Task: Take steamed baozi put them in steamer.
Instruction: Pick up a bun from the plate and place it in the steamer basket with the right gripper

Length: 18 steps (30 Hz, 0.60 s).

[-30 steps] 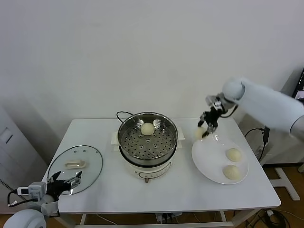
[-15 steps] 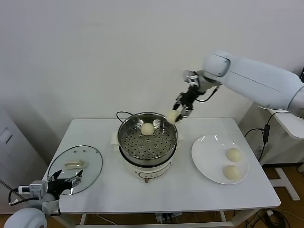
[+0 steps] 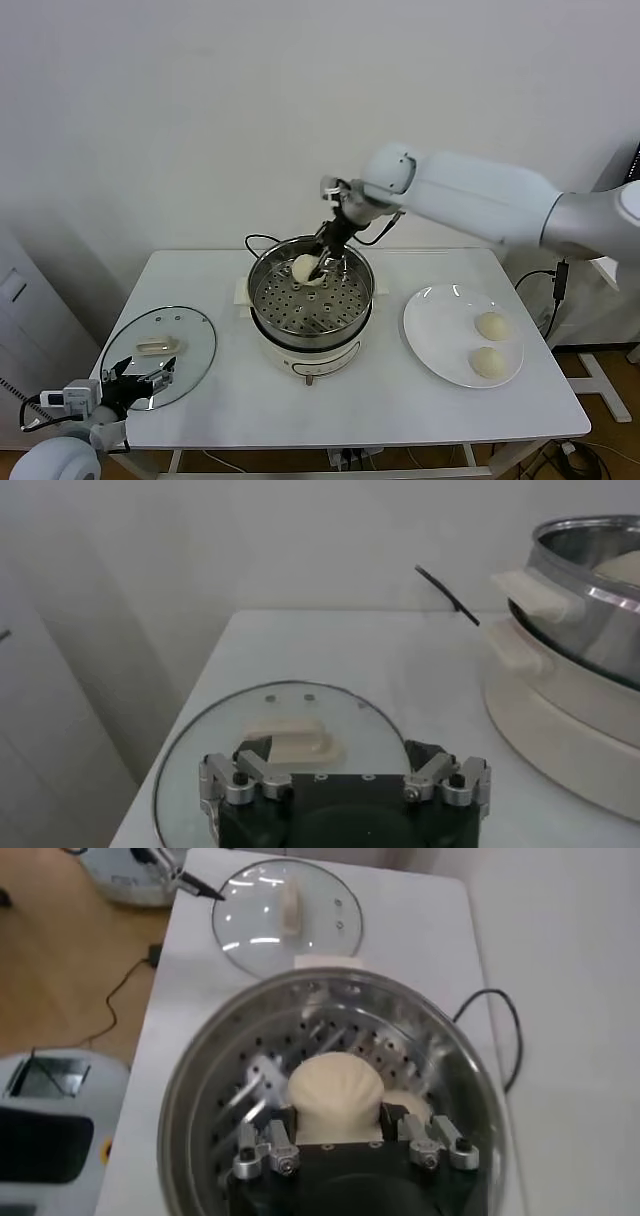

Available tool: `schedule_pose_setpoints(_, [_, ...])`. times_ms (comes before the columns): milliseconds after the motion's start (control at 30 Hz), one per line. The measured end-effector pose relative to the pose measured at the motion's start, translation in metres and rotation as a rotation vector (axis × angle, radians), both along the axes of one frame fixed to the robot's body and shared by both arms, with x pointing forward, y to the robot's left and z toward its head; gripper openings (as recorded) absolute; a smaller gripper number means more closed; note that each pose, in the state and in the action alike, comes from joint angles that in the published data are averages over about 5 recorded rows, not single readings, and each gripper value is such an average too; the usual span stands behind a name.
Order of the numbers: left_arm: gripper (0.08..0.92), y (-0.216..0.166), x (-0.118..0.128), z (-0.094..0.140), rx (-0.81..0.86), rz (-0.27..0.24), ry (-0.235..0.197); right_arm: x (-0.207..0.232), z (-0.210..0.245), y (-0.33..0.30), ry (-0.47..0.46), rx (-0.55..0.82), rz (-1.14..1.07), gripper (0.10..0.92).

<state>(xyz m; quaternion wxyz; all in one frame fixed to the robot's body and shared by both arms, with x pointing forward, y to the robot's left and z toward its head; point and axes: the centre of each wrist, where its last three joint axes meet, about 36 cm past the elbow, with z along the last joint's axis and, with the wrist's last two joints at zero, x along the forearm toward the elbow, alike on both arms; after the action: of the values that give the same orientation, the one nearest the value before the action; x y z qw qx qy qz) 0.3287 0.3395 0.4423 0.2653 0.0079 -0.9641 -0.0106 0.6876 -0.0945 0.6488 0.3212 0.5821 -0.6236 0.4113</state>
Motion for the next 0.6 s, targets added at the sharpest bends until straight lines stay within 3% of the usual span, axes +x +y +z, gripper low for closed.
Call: schedule_pose_setpoints(600, [0.823, 0.001, -0.001, 0.000, -0.004, 0.006, -0.001, -0.005, -0.059, 0.044, -0.010, -0.028, -0.083, 0.520])
